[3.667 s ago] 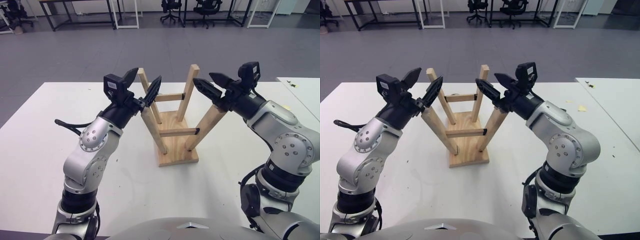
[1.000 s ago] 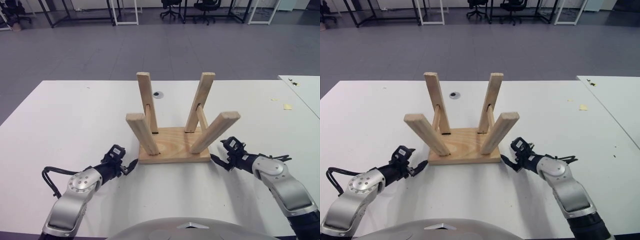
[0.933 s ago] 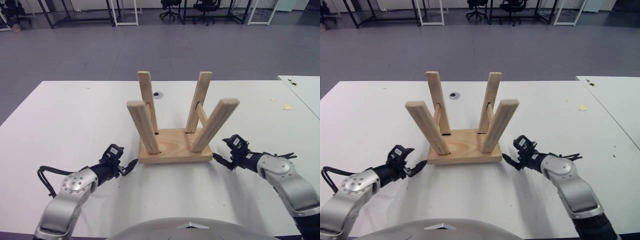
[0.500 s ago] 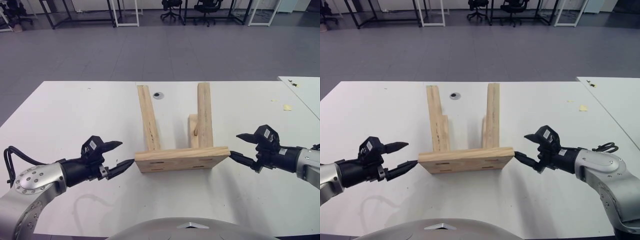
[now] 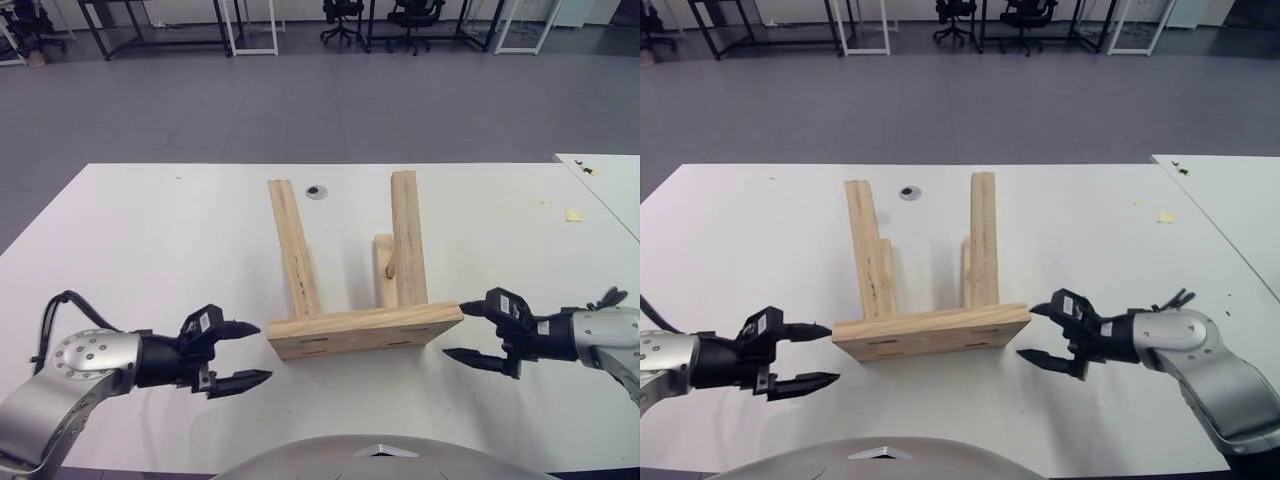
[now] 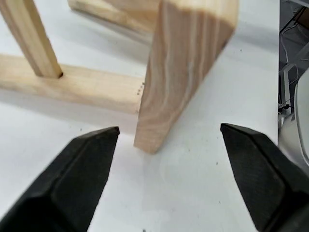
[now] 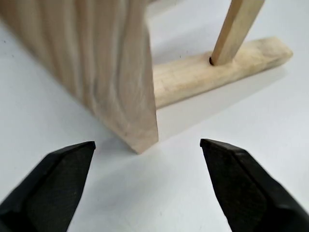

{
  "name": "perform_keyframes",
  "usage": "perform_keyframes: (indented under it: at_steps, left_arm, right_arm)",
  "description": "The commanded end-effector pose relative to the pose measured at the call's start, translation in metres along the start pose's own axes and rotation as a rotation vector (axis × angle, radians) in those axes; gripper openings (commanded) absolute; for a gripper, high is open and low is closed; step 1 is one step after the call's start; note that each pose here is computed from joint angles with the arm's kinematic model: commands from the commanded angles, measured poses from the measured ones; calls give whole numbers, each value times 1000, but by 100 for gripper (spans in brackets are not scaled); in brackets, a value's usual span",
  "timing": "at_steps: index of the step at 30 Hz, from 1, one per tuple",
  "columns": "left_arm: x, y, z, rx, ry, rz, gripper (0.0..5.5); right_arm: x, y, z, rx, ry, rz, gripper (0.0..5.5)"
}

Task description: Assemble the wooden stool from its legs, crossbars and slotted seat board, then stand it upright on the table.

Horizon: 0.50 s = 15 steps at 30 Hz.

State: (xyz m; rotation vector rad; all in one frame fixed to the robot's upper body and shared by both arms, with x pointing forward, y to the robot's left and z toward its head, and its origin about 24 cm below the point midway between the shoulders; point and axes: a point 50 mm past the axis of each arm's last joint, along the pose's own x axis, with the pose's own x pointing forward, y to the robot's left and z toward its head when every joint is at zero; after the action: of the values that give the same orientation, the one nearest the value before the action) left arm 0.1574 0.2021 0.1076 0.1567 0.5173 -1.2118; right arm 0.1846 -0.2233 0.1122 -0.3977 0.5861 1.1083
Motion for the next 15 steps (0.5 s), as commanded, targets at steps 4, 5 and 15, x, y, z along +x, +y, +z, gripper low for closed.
perform_keyframes:
  at_steps: [4,5,15]
  left_arm:
    - [16,9,9,83,-31,-51,305]
    - [16,11,9,89,-27,-50,291]
    - [26,20,13,167,-22,-73,169]
  right_arm:
    - [9,-5,10,-65,-41,103,320]
    - [9,-4,10,-63,-37,121,305]
    - [17,-1,26,-98,-121,216,173]
